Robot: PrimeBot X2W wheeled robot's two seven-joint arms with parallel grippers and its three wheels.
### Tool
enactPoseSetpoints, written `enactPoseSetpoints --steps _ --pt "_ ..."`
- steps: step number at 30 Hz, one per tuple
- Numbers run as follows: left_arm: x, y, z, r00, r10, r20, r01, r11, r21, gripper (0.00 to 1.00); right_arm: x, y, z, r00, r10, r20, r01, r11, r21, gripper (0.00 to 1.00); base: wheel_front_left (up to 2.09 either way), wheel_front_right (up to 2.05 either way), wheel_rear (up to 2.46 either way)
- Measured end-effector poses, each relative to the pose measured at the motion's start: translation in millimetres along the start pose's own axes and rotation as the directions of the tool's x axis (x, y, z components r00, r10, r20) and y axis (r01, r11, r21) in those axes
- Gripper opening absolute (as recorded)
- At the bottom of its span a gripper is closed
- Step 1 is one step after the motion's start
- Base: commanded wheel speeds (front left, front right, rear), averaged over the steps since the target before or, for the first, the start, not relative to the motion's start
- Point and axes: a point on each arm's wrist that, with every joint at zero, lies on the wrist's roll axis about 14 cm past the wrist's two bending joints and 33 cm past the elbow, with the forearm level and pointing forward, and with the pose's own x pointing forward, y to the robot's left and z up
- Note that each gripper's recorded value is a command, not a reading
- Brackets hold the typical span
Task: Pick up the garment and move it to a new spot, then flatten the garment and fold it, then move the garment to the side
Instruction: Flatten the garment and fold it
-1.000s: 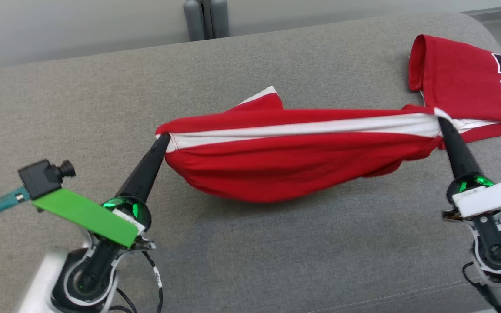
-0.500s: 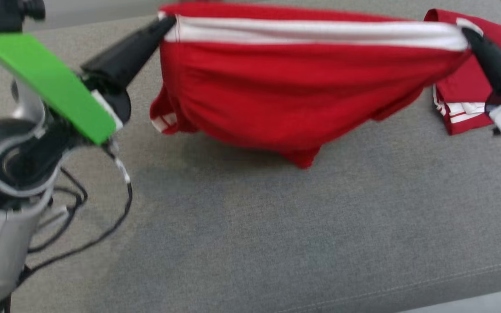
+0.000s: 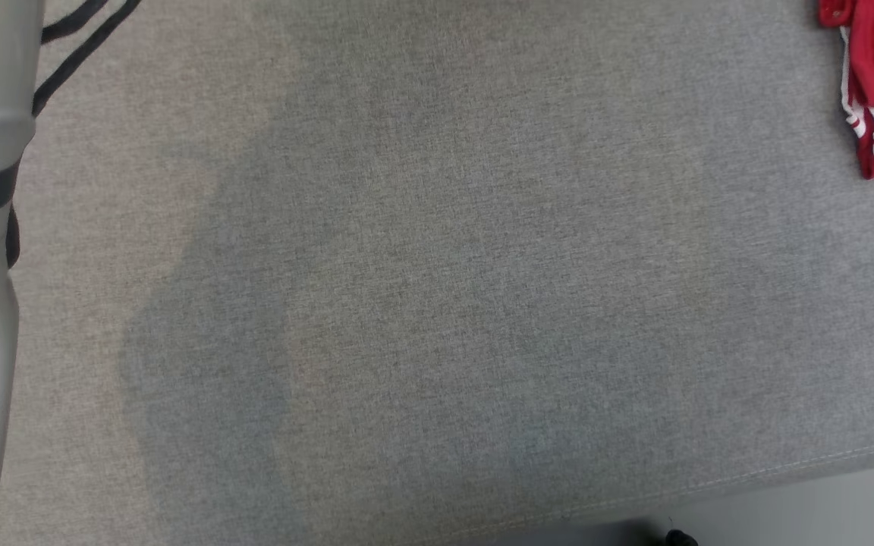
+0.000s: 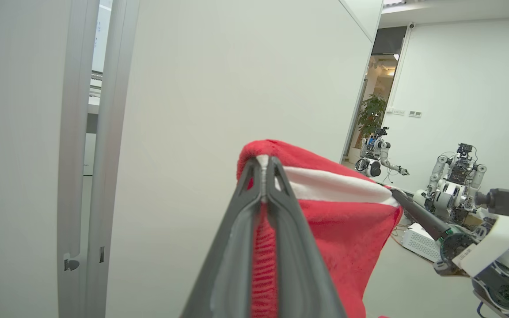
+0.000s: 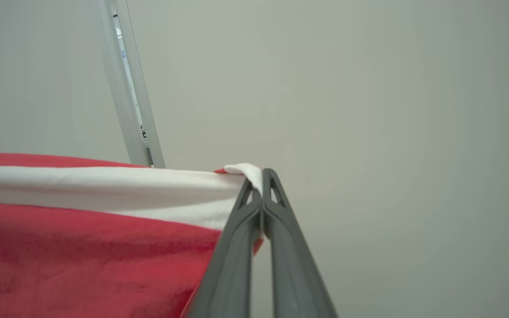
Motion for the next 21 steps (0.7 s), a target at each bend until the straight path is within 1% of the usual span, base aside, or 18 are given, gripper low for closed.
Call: enactPoseSetpoints --steps 1,3,5,6,8,10,11,13,15,17,19,21 --pt "3 4 -3 1.0 0.002 0.019 -0.001 1.0 -0.01 0.0 2 -2 -5 1.0 0.0 -0.002 0.0 1.0 -0.008 0.0 0.0 0.0 0.0" --pt "5 16 -21 0.999 0.018 0.037 -0.015 0.998 -0.065 0.0 2 -7 -26 1.0 -0.001 -0.028 0.0 1.0 -0.01 0.0 0.0 0.0 0.0" --pt "0 30 -48 0.999 0.045 0.009 -0.044 0.992 -0.118 0.0 -4 -10 -51 0.997 0.0 -0.073 0.0 1.0 -0.001 0.0 0.0 0.0 0.0" --pt "-6 34 -70 0.998 0.052 -0.027 -0.055 0.986 -0.159 0.0 -12 -12 -70 0.994 -0.003 -0.111 0.005 1.0 0.015 0.0 0.0 0.0 0.0" --pt "-24 32 -118 0.992 0.042 -0.123 -0.07 0.971 -0.231 0.0 -34 -16 -110 0.978 -0.01 -0.207 0.02 0.999 0.042 0.0 0.0 0.0 0.0" --pt "-53 24 -166 0.974 0.027 -0.226 -0.099 0.944 -0.314 0.0 -66 -20 -147 0.951 -0.019 -0.309 0.044 0.996 0.072 0.0 0.0 0.0 0.0" --pt "-66 20 -182 0.964 0.02 -0.264 -0.111 0.935 -0.336 0.0 -79 -20 -159 0.938 -0.023 -0.345 0.055 0.995 0.084 0.0 0.0 0.0 0.0" --pt "-103 9 -214 0.936 0.005 -0.351 -0.152 0.908 -0.391 0.0 -115 -21 -182 0.9 -0.028 -0.435 0.081 0.991 0.105 0.0 0.0 0.0 0.0" --pt "-143 -5 -240 0.9 -0.013 -0.435 -0.193 0.885 -0.425 0.0 -147 -20 -196 0.863 -0.03 -0.504 0.114 0.984 0.136 0.0 0.0 0.0 0.0" --pt "-182 -24 -258 0.864 -0.032 -0.503 -0.238 0.854 -0.463 0.0 -179 -17 -201 0.83 -0.032 -0.556 0.159 0.971 0.181 0.0 0.0 0.0 0.0" --pt "-213 -39 -265 0.834 -0.042 -0.55 -0.271 0.838 -0.474 0.0 -205 -17 -198 0.804 -0.035 -0.594 0.189 0.962 0.198 0.0 0.0 0.0 0.0" --pt "-243 -57 -268 0.809 -0.045 -0.587 -0.315 0.809 -0.496 0.0 -235 -18 -191 0.771 -0.038 -0.636 0.215 0.955 0.203 0.0 0.0 0.0 0.0"
